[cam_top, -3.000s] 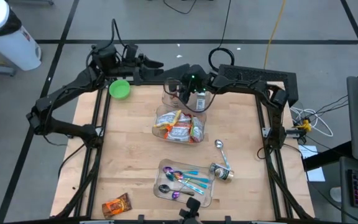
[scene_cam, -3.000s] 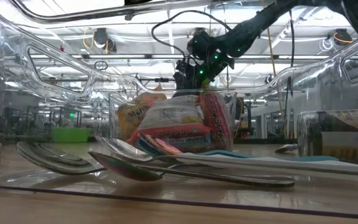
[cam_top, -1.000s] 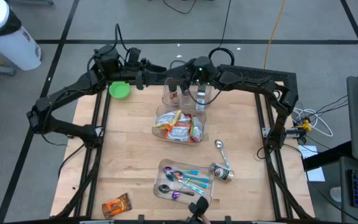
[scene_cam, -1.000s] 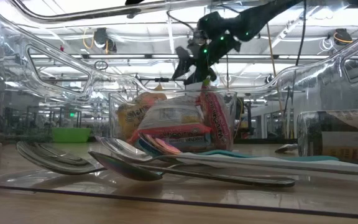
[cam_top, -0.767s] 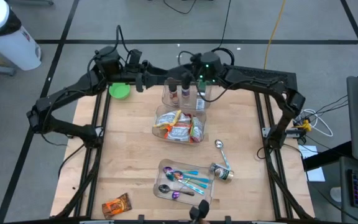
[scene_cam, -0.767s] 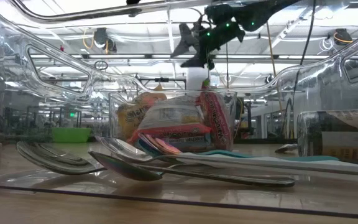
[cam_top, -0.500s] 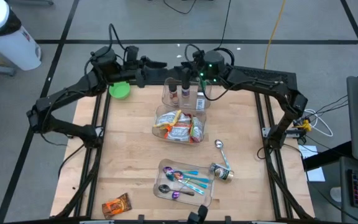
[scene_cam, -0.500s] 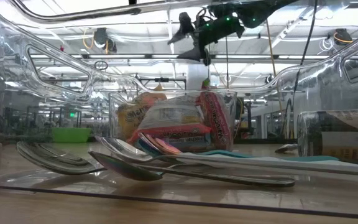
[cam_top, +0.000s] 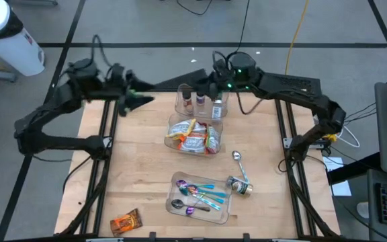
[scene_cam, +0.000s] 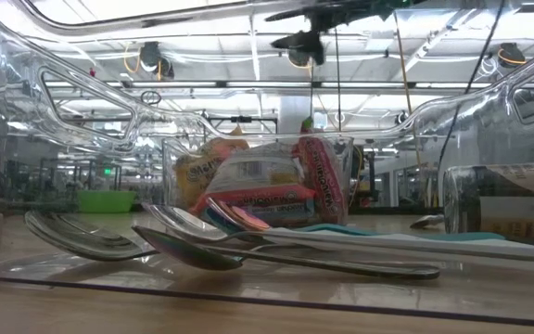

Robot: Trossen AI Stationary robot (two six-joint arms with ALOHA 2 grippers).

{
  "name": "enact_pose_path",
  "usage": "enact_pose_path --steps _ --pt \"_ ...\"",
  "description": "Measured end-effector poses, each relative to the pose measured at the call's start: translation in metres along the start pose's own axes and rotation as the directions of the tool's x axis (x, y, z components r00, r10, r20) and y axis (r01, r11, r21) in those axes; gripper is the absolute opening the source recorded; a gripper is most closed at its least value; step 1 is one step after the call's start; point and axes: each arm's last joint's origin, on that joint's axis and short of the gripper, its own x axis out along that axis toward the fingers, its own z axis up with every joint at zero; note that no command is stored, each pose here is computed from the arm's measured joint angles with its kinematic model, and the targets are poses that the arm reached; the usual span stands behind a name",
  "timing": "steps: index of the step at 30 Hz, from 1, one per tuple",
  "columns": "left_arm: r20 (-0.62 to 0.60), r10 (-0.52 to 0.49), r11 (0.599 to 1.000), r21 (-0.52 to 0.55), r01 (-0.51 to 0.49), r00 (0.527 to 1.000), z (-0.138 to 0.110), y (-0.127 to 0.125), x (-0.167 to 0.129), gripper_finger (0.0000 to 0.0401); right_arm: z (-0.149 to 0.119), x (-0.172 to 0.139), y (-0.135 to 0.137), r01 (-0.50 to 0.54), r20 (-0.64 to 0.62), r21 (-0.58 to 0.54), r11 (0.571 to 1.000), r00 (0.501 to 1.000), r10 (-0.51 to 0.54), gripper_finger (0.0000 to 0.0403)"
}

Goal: Pick & Place Food Item
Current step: Put the blue spoon into the bottom transparent bin

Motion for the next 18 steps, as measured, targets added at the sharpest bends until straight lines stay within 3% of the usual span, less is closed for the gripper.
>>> enact_pose_path --steps 4,9,14,18 --pt "-0.025 0.089 0.996 -0.011 -0.089 0.996 -0.008 -0.011 -0.034 0.0296 -0.012 -0.025 0.022 0.091 -0.135 -0.061 0.994 0.986 -0.098 0.0263" --pt "-0.124 0.121 0.989 -0.073 -0.131 0.985 -0.022 -0.017 -0.048 0.0296 -0.031 -0.05 0.05 0.166 -0.278 -0.132 0.977 0.94 -0.197 0.0263" --pt "-0.186 0.14 0.983 -0.095 -0.159 0.973 -0.036 -0.014 -0.04 0.0296 -0.054 -0.063 0.073 0.18 -0.384 -0.186 0.966 0.891 -0.24 0.0263" --pt "-0.176 0.09 0.985 -0.131 -0.114 0.98 -0.057 -0.007 -0.017 0.0296 -0.09 -0.066 0.078 0.201 -0.472 -0.136 0.97 0.848 -0.241 0.0263"
